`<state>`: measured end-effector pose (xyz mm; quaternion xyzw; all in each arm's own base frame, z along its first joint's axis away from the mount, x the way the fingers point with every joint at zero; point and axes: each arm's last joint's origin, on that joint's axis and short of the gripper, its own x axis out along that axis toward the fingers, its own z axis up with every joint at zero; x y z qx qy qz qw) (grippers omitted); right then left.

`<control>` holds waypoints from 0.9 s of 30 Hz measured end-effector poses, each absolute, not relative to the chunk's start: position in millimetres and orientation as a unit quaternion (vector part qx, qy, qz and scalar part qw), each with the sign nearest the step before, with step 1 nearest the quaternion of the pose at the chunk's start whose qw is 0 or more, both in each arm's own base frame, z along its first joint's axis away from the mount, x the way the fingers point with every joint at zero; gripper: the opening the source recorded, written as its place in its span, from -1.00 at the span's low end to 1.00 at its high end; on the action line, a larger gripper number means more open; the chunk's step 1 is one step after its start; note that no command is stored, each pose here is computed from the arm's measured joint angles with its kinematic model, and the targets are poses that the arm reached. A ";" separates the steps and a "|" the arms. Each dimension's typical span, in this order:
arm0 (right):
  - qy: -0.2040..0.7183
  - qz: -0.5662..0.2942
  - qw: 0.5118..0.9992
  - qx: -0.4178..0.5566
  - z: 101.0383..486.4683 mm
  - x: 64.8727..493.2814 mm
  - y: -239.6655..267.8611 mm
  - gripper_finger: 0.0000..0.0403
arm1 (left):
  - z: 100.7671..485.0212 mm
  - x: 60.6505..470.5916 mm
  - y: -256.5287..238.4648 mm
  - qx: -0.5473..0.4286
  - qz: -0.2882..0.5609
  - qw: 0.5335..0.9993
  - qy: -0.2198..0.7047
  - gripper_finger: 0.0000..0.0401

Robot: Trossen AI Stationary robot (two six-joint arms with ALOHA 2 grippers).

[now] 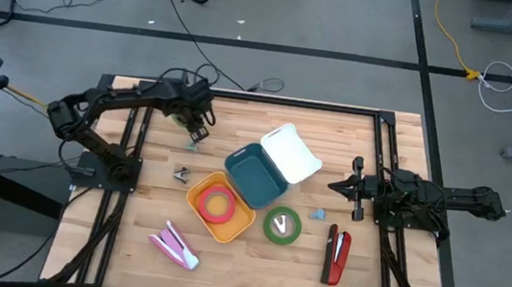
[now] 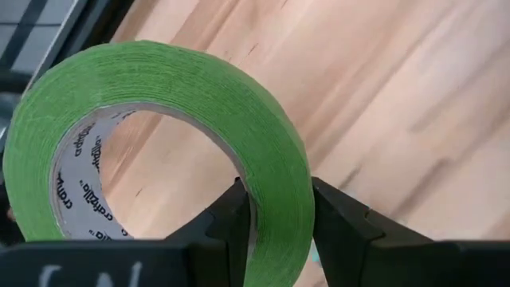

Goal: Pick and place Stapler, Stapler remover, tape
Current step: Put the top green tape into the yellow bin

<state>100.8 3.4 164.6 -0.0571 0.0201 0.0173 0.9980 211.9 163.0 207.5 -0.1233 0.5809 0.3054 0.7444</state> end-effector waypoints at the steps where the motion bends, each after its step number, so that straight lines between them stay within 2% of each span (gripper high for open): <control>1: 0.020 0.017 0.998 -0.057 164.6 100.8 3.4 -0.94 | 212.6 214.7 162.7 -0.124 0.300 0.749 0.577 -0.40; 16: 0.020 0.017 0.998 -0.057 164.7 100.8 3.4 -0.94 | 289.5 264.0 130.8 -0.072 0.204 0.837 0.502 -0.40; 27: 0.020 0.017 0.998 -0.057 164.6 100.8 3.4 -0.94 | 295.7 284.3 77.0 -0.041 0.094 0.858 0.503 -0.40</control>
